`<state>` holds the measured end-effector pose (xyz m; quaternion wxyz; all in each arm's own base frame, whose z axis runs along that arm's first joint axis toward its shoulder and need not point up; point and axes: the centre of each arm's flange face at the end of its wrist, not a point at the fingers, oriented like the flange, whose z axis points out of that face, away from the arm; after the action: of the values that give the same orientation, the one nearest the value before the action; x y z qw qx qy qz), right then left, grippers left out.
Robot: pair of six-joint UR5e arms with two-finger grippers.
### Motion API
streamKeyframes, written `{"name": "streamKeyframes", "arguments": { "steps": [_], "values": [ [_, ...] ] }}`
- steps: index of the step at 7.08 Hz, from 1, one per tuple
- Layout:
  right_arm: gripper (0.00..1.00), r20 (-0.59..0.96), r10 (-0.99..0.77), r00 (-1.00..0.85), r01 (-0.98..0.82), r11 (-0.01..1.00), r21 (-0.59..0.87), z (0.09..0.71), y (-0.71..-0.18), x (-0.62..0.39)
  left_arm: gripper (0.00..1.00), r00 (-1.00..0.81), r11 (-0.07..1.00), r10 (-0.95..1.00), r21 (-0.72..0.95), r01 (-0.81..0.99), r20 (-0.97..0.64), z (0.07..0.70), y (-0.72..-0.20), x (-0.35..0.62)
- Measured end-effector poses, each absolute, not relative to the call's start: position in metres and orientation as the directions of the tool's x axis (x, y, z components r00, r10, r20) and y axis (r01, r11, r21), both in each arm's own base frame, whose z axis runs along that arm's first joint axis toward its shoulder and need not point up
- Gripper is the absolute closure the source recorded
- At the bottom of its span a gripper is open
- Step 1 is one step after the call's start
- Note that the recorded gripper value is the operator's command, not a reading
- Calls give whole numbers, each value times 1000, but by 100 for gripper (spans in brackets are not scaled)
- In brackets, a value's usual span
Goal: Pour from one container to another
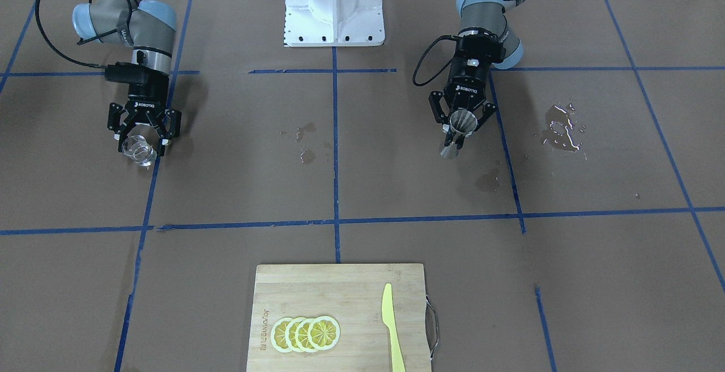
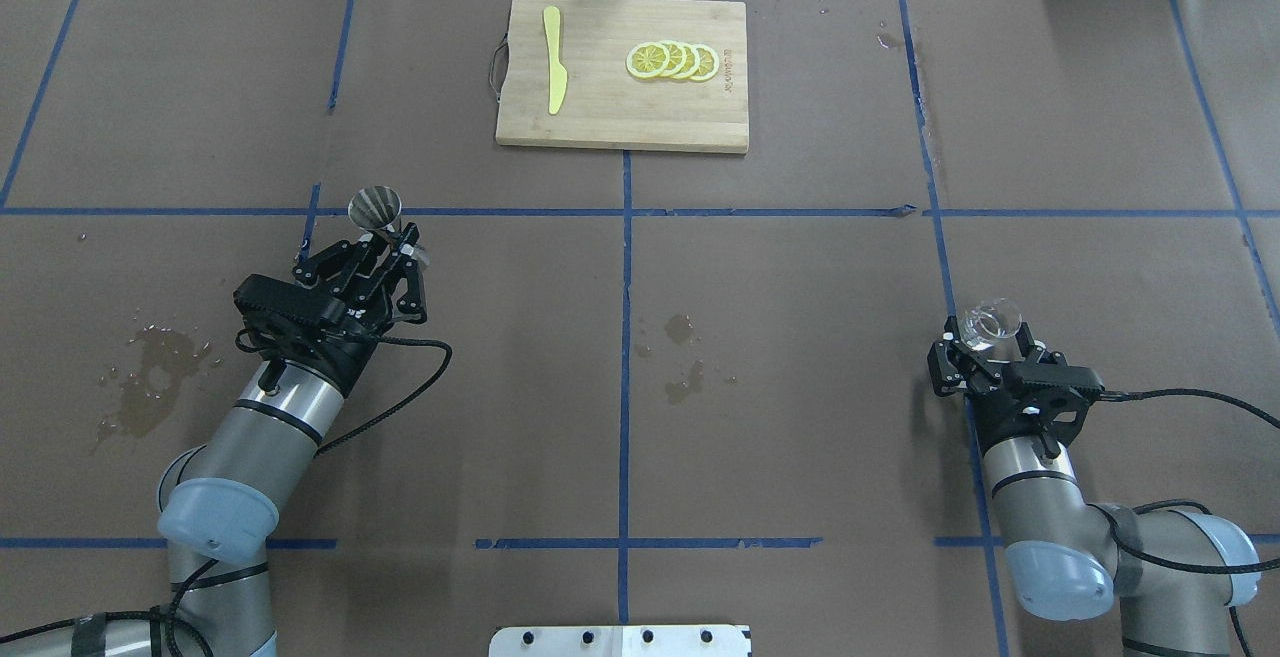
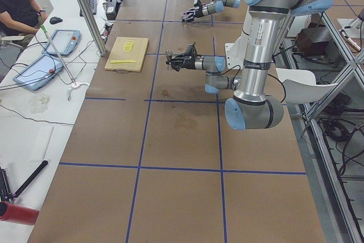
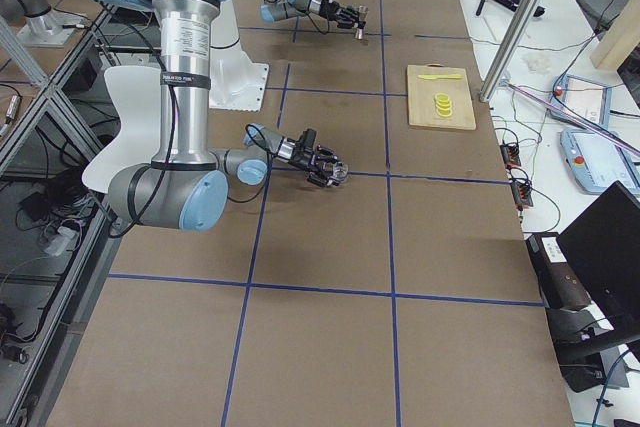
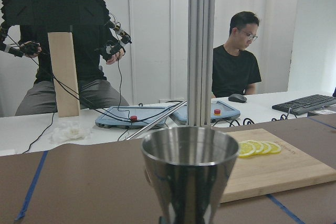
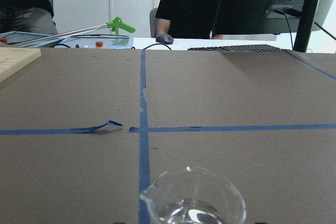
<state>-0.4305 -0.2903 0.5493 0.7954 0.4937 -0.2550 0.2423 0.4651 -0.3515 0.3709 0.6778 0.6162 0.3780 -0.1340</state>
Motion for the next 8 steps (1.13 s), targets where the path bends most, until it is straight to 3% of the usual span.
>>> {"name": "streamKeyframes", "arguments": {
  "steps": [3, 4, 5, 6, 7, 8],
  "values": [
    [23, 639, 135, 757, -631, 403, 663, 551, -292, -432, 100, 679, 205, 284, 734, 647, -677, 371, -352, 465],
    [34, 638, 135, 758, -630, 405, 662, 551, -292, -431, 100, 679, 205, 284, 735, 647, -677, 371, -352, 465],
    [48, 638, 136, 758, -630, 405, 662, 551, -293, -431, 100, 679, 204, 284, 735, 646, -676, 371, -352, 465],
    [68, 639, 136, 757, -630, 409, 660, 551, -293, -432, 100, 680, 204, 285, 736, 646, -676, 371, -352, 465],
    [95, 637, 136, 758, -628, 416, 658, 551, -293, -432, 100, 681, 203, 285, 737, 645, -675, 371, -352, 465],
    [100, 634, 135, 761, -623, 424, 658, 551, -293, -431, 100, 681, 203, 285, 737, 644, -674, 370, -352, 465]
  ]
}}
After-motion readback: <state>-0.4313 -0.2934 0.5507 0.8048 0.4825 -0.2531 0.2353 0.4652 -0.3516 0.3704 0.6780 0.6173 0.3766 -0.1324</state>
